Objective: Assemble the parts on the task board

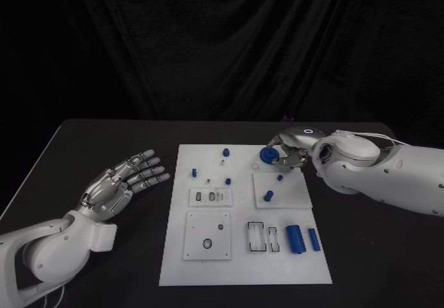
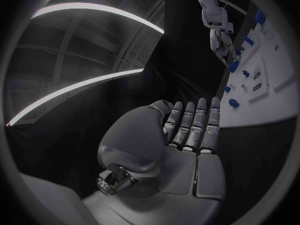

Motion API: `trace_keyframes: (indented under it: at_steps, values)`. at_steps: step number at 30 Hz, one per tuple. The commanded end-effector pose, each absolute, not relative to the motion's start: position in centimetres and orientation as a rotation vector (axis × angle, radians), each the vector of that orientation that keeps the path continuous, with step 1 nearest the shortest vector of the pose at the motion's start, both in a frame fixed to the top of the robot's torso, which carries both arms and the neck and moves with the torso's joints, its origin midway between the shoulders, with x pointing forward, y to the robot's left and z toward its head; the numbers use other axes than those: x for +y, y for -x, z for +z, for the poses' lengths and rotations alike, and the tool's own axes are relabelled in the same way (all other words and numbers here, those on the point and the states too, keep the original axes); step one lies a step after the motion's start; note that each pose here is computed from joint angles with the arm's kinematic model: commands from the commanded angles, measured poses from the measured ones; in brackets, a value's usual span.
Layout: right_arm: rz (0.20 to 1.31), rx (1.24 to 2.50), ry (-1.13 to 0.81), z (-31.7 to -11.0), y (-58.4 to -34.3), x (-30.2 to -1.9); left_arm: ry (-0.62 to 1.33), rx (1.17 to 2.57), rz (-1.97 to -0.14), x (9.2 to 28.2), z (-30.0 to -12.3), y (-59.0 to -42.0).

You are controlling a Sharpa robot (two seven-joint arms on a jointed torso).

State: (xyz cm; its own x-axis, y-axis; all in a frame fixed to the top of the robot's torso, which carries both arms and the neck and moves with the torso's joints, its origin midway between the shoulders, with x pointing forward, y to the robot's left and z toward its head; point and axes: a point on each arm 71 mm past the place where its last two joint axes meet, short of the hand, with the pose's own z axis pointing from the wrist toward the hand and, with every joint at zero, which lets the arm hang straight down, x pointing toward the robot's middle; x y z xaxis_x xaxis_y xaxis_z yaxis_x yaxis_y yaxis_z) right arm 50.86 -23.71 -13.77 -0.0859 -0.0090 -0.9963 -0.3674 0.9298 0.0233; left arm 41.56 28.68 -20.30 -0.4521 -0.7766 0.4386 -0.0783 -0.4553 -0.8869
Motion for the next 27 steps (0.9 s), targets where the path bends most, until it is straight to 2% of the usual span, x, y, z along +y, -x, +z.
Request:
trace_keyframes:
  at_steps: [1,27]
  values:
    - [0.268,1.667,0.284,-14.14,-51.00,-23.90,1.245,1.213,-1.997,28.63,-19.96,-41.58]
    - [0.313,1.630,0.302,-13.90,-50.95,-23.51,1.246,1.222,-2.002,28.48,-20.10,-41.80]
